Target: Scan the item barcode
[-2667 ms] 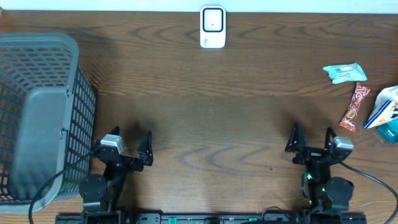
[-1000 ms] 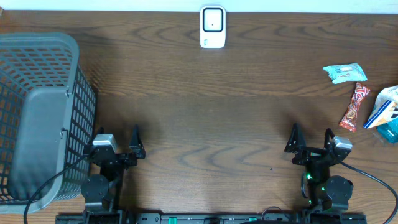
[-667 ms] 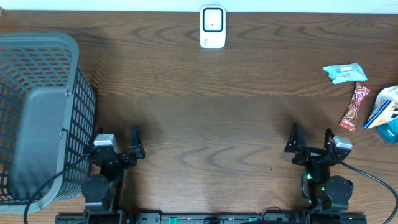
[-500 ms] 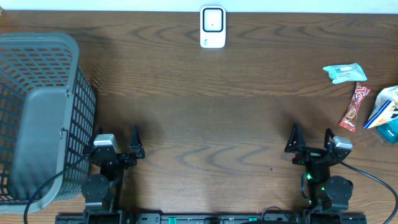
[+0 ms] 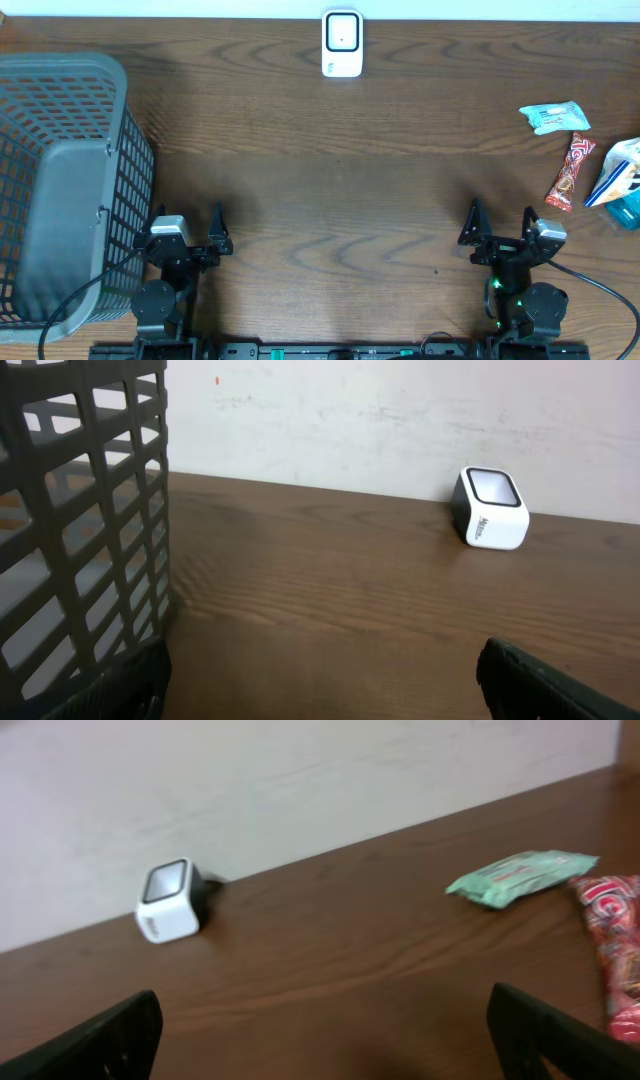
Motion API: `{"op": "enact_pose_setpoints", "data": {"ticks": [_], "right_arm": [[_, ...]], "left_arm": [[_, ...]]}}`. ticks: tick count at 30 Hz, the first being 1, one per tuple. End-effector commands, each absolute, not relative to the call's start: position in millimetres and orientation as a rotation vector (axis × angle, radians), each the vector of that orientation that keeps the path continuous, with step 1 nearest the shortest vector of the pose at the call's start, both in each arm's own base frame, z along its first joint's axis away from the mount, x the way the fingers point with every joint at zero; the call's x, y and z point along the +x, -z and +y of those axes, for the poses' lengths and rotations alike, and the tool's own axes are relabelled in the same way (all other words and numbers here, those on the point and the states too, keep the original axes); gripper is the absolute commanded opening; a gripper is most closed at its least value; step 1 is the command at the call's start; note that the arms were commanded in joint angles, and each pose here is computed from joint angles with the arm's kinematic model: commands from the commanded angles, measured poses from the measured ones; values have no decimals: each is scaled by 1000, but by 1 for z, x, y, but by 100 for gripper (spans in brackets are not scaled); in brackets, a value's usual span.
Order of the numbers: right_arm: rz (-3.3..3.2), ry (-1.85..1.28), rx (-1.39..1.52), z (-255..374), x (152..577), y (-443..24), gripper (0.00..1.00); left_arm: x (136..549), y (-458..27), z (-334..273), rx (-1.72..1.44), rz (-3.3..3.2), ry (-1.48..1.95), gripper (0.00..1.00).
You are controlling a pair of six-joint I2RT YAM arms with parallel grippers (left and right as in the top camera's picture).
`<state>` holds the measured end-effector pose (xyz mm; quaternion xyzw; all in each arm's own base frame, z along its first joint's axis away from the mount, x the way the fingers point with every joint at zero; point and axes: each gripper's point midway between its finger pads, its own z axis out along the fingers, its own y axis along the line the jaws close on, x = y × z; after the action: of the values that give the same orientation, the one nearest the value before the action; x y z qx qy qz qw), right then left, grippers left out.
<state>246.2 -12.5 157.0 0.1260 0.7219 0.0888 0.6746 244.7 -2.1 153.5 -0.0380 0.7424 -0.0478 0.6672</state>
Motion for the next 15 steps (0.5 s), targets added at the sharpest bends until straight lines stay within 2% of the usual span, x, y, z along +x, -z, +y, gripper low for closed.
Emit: {"op": "enact_pose_setpoints", "data": {"ticks": [1, 6, 15], "right_arm": [[1637, -79, 184, -15, 246, -156, 99], [1647, 93, -12, -14, 246, -156, 99], [1647, 107, -27, -14, 246, -156, 99]], "left_arm": [[244, -139, -2, -82, 1716, 98, 98], [244, -139, -2, -82, 1716, 98, 98], [244, -139, -2, -82, 1716, 98, 98]]}}
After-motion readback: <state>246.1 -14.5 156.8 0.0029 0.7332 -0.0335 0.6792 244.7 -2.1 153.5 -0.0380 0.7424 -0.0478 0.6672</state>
